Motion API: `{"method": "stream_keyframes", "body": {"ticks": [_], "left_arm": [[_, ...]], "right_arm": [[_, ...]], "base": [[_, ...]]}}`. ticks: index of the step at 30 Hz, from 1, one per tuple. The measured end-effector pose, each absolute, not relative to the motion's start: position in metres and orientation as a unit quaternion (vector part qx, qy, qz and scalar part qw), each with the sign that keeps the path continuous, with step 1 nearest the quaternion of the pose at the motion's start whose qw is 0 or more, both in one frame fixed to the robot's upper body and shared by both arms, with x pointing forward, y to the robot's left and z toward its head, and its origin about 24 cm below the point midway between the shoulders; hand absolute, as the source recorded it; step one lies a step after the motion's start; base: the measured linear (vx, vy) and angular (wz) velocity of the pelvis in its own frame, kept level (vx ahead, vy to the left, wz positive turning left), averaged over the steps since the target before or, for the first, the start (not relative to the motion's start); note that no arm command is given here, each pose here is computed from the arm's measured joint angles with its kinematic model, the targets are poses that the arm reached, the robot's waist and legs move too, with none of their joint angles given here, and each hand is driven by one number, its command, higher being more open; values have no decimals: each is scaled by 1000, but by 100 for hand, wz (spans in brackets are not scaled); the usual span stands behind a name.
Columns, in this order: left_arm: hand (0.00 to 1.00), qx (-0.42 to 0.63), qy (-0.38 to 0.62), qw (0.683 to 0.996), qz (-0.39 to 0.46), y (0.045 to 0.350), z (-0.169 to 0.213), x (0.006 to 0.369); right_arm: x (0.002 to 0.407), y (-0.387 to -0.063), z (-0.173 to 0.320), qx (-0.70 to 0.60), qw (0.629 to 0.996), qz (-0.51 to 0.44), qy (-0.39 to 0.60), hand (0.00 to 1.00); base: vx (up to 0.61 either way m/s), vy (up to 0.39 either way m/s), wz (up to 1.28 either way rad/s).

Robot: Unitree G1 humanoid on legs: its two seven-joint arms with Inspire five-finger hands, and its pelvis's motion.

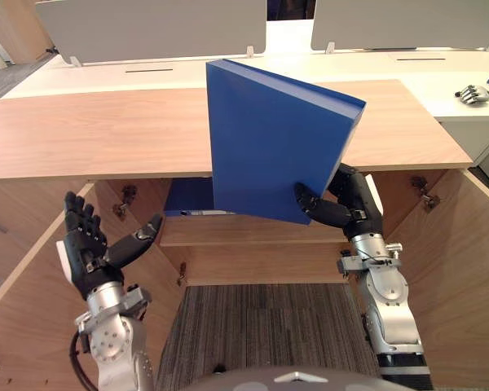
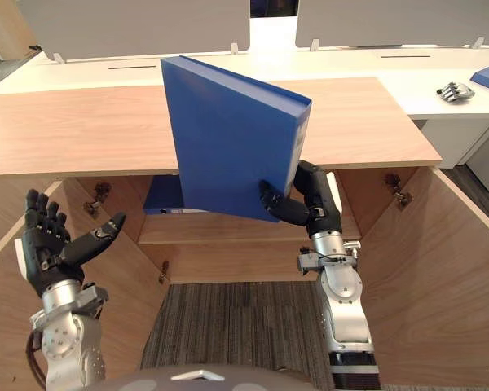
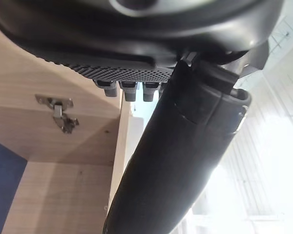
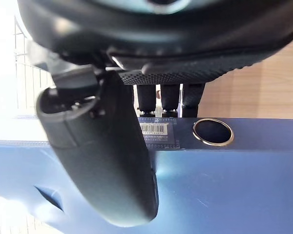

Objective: Walk over to the cabinet, pick up the folder, carry it to the office cabinet, place the folder inside the office cabinet, then close the office cabinet door

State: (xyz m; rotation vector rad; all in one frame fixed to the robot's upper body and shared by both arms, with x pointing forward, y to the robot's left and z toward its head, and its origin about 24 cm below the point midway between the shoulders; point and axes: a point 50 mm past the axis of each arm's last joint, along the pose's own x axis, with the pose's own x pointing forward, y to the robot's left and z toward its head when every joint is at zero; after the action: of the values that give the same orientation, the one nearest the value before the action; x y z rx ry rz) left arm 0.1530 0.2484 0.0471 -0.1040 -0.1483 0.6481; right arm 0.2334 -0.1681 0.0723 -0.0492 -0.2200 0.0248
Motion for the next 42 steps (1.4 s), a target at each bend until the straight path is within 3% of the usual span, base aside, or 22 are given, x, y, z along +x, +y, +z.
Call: {"method": "stream_keyframes", "body": {"ticks": [3, 9, 14, 22, 26, 32, 42], "left_arm": [[100, -35, -42, 944, 326, 250, 36, 145], [100, -48, 123, 937, 323, 244, -33, 127], [100, -30, 264, 925, 270, 221, -83, 111], [100, 20, 367, 909, 197, 217, -120, 102], [100, 38, 357, 915, 187, 222, -117, 117], [100, 50, 279, 947, 151, 214, -93, 180], [100, 10, 158, 978, 132, 191, -46, 234]], "right_arm": [[230, -169, 68, -25, 995, 11, -101, 0], [229, -152, 66, -51, 993, 49, -96, 0], [226, -124, 49, -111, 983, 128, -67, 0], [216, -109, 7, -209, 952, 221, 12, 0], [228, -117, 17, -239, 947, 215, -8, 0], [267, -118, 62, -252, 947, 171, -100, 0], [273, -123, 134, -76, 969, 67, -227, 0]], "base": [[-24, -5, 15], [-6, 0, 3], [-9, 10, -5], [-19, 11, -12], [-71, 3, -10], [-188, -11, -8], [-134, -18, -10]]}}
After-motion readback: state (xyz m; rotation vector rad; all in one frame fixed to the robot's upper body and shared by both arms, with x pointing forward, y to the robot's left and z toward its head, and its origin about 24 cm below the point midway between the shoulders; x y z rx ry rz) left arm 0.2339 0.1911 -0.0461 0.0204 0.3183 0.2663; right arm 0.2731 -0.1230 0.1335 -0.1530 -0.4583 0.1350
